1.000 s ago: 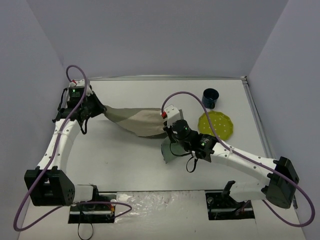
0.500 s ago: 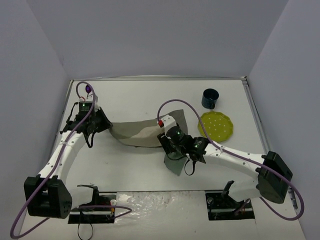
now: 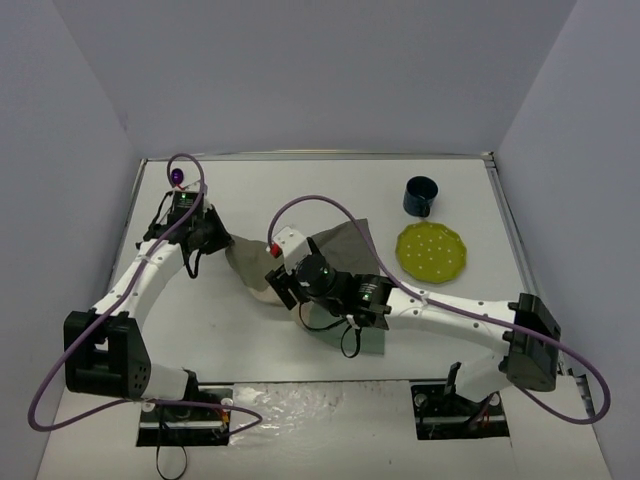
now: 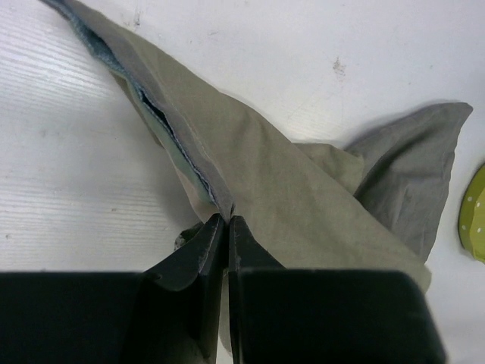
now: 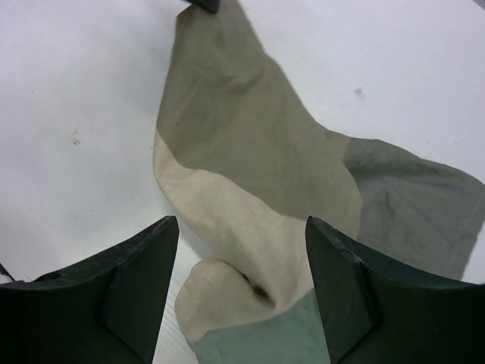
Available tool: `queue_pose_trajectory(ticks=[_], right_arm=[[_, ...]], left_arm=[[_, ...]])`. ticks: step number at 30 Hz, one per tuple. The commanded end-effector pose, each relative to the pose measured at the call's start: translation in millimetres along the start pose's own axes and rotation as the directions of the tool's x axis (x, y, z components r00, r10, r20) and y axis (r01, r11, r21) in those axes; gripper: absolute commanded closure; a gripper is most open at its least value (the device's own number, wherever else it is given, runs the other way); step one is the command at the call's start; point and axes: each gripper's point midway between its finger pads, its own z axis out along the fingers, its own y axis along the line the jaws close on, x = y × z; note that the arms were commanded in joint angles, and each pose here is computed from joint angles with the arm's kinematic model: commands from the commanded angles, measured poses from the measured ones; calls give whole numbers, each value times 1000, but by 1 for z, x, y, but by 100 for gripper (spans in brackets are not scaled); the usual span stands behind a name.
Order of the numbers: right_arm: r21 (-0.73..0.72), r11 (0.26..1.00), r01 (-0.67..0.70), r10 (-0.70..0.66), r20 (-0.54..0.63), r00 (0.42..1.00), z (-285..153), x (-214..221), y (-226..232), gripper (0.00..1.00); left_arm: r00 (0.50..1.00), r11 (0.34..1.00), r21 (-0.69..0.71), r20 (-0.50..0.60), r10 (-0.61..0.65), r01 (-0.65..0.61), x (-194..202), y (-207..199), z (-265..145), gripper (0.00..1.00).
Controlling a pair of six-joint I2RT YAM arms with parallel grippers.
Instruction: Set the dinner table for one person
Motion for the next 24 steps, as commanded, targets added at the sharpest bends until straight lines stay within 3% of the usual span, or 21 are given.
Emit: queue_pose_trajectory(ticks=[1,5,9,16,18,22,24], right_arm=[[-24,999,28,-27,34,999,15,-10,19,37],[-67,997,24,-24,-3,1000,23,9,30,37],[47,999,-22,22,-9,1000,21,19,1,37],[195,948,-252,254,14,967,6,29,-90,33],[236,928,-287,292,16,956,5,32,-115,32],[245,894,-376,381,27,924,16,24,-157,30],[230,885,-405,411,25,911,24,19,-174,30]], left_arm=[[992,997,76,127,-1,-9,-37,-28,-20,100],[988,997,68,155,22,-33,-40,-27,-33,100],[988,998,16,145,57,-60,-29,-14,-52,100],[984,979,-166,112,140,-120,6,38,-92,99],[987,981,-166,102,121,-103,17,44,-90,87],[990,980,-196,124,71,-46,26,58,-86,46],[987,977,-210,148,60,-28,19,61,-87,32]])
